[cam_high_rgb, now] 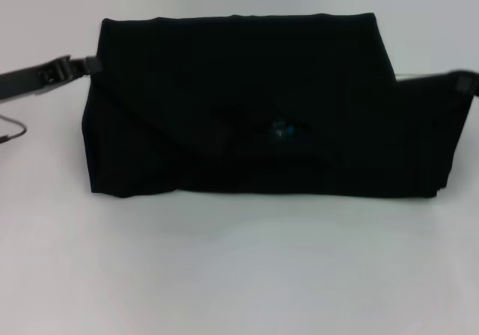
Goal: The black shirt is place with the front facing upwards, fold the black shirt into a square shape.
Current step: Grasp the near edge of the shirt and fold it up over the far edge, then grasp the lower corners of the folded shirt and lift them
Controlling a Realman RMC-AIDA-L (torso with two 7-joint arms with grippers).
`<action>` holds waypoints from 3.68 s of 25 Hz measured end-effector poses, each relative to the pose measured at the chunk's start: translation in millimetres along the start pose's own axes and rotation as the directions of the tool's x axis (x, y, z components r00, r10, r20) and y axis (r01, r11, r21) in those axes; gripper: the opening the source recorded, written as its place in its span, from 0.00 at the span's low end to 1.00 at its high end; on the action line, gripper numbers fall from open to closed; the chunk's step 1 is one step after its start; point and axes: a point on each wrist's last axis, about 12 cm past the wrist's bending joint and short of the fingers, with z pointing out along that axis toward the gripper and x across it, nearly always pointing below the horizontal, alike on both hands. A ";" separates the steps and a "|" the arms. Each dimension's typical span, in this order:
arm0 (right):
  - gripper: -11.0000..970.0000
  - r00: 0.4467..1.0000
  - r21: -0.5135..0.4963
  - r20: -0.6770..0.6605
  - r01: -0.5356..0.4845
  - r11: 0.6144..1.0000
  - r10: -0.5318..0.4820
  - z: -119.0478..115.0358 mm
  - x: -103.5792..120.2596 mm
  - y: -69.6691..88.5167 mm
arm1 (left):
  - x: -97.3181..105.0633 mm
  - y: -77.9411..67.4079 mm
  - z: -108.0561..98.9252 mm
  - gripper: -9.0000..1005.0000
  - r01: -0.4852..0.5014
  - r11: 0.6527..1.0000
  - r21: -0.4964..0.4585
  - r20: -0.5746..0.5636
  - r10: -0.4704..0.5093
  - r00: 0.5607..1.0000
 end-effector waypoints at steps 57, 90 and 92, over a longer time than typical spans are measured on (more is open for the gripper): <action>0.81 0.991 0.171 -0.076 0.119 0.978 -0.107 85.6 -24.6 25.8 | 8.5 -2.7 27.9 0.85 -0.057 0.990 -0.127 0.334 0.097 0.938; 0.92 0.983 -0.078 -0.112 -0.154 0.985 0.145 42.3 -11.0 32.2 | 70.5 16.8 -11.4 0.86 -0.529 0.844 -0.085 -0.281 0.489 0.826; 0.92 0.982 -0.073 -0.111 -0.160 0.984 0.151 43.7 -9.2 32.2 | 71.0 16.2 -3.1 0.86 -0.550 0.830 -0.095 -0.302 0.502 0.810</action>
